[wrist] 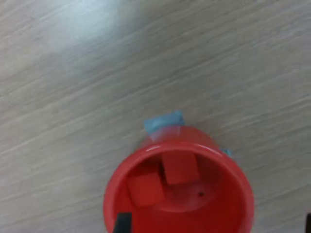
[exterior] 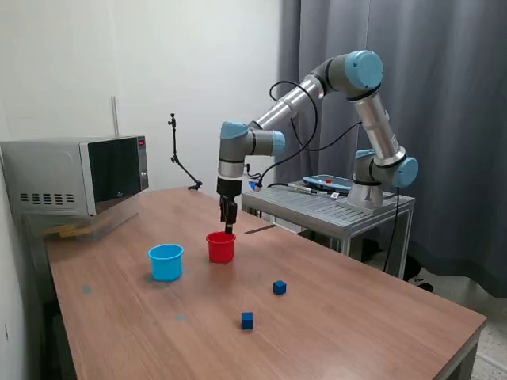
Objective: Place red objects in the red bin, and blue objects in the blue bin.
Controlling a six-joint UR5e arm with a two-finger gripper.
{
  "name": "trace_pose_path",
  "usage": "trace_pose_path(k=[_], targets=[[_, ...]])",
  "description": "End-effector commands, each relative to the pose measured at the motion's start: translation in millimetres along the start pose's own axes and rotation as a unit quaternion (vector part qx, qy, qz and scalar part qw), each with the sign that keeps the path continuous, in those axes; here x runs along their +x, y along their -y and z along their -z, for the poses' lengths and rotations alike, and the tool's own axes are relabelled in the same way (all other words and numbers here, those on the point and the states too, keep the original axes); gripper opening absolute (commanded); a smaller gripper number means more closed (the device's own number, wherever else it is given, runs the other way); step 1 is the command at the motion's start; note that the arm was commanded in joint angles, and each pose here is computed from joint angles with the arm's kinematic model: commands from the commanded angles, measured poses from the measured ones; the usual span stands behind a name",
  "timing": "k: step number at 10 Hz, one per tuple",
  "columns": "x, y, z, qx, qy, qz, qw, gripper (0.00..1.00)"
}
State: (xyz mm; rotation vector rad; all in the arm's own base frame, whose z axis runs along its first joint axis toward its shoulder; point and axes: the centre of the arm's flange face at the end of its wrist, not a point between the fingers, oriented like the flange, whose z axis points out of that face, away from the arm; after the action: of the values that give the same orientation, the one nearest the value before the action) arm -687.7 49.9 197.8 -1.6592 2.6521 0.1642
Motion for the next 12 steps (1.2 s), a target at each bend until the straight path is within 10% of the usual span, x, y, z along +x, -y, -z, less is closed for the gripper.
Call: trace_pose_path(k=[1,3,7,12], targets=[[51.4,15.7,14.6,-0.007,-0.005,0.043,0.999,1.0],[144.1,83.6,18.2,0.047,0.002,0.172,0.984,1.0],[169.8,167.4,-16.8,0.114,-0.035,0.247,0.9616,1.0],[197.3,135.7,2.9,0.027,-0.06,0.29,0.9548,1.0]])
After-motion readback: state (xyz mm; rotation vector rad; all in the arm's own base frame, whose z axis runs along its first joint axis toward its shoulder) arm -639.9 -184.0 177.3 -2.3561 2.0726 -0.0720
